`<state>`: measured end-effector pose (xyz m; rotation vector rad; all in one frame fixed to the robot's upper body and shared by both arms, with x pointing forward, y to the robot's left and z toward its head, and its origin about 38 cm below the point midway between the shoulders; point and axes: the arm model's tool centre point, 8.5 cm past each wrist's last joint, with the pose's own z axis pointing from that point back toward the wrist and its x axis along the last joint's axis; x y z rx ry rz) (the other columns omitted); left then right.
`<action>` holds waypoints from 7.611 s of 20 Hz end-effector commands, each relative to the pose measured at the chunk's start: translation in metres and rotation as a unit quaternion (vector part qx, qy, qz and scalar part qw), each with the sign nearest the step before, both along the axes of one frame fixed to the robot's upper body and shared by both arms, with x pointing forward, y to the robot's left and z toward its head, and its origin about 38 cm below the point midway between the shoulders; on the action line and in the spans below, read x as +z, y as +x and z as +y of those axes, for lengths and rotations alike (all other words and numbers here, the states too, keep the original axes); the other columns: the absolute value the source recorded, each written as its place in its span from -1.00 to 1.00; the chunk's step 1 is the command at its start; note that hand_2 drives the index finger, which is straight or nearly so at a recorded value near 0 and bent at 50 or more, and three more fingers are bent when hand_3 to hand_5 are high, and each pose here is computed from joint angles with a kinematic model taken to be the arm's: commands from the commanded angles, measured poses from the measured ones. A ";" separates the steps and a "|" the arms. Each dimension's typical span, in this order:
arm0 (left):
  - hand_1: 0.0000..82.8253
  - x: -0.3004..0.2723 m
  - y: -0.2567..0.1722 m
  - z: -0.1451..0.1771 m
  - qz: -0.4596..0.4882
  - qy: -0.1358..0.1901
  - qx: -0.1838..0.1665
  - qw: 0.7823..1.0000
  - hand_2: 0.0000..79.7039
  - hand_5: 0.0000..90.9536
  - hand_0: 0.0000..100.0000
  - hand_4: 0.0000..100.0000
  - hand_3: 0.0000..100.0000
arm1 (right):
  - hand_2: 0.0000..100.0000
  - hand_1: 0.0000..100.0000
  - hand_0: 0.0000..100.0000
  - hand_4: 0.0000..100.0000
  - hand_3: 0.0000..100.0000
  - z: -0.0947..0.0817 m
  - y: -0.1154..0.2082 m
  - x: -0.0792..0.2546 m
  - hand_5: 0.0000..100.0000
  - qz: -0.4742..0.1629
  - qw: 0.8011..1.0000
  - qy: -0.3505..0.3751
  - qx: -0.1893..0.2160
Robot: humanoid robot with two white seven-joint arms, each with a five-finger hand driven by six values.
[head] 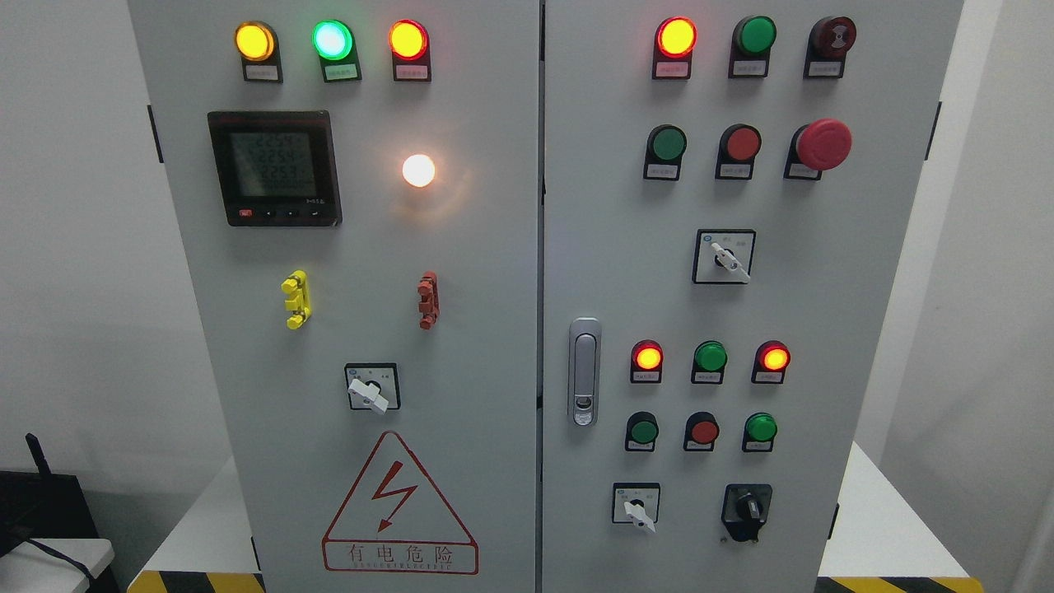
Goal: Trip black knob to open circuit
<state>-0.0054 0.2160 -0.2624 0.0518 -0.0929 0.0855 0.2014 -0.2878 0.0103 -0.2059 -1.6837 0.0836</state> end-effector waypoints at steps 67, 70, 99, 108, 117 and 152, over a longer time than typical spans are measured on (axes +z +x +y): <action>-0.06 0.000 0.005 0.000 -0.004 0.000 -0.017 1.000 -1.00 -1.00 -0.76 -1.00 -1.00 | -0.14 0.54 -0.42 0.77 0.57 0.065 0.196 0.126 0.94 -0.051 0.981 -0.034 -0.184; -0.06 0.000 0.005 0.000 -0.004 0.000 -0.017 1.000 -1.00 -1.00 -0.76 -1.00 -1.00 | -0.14 0.54 -0.42 0.77 0.57 0.065 0.197 0.128 0.94 -0.052 0.981 -0.034 -0.185; -0.06 0.000 0.005 0.000 -0.004 0.000 -0.016 1.000 -1.00 -1.00 -0.76 -1.00 -1.00 | -0.11 0.52 -0.35 0.78 0.59 0.064 0.204 0.129 0.94 -0.052 0.980 -0.030 -0.189; -0.06 0.000 0.005 0.000 -0.004 0.000 -0.017 1.000 -1.00 -1.00 -0.76 -1.00 -1.00 | -0.11 0.52 -0.34 0.79 0.60 0.065 0.209 0.135 0.94 -0.058 0.980 -0.029 -0.188; -0.06 0.000 0.005 0.000 -0.004 0.000 -0.017 1.000 -1.00 -1.00 -0.76 -1.00 -1.00 | -0.07 0.59 -0.42 0.79 0.62 0.065 0.211 0.135 0.94 -0.057 0.980 -0.031 -0.188; -0.06 0.000 0.005 0.000 -0.004 0.000 -0.017 1.000 -1.00 -1.00 -0.76 -1.00 -1.00 | -0.02 0.62 -0.06 0.78 0.62 0.064 0.215 0.135 0.93 -0.049 0.980 -0.032 -0.192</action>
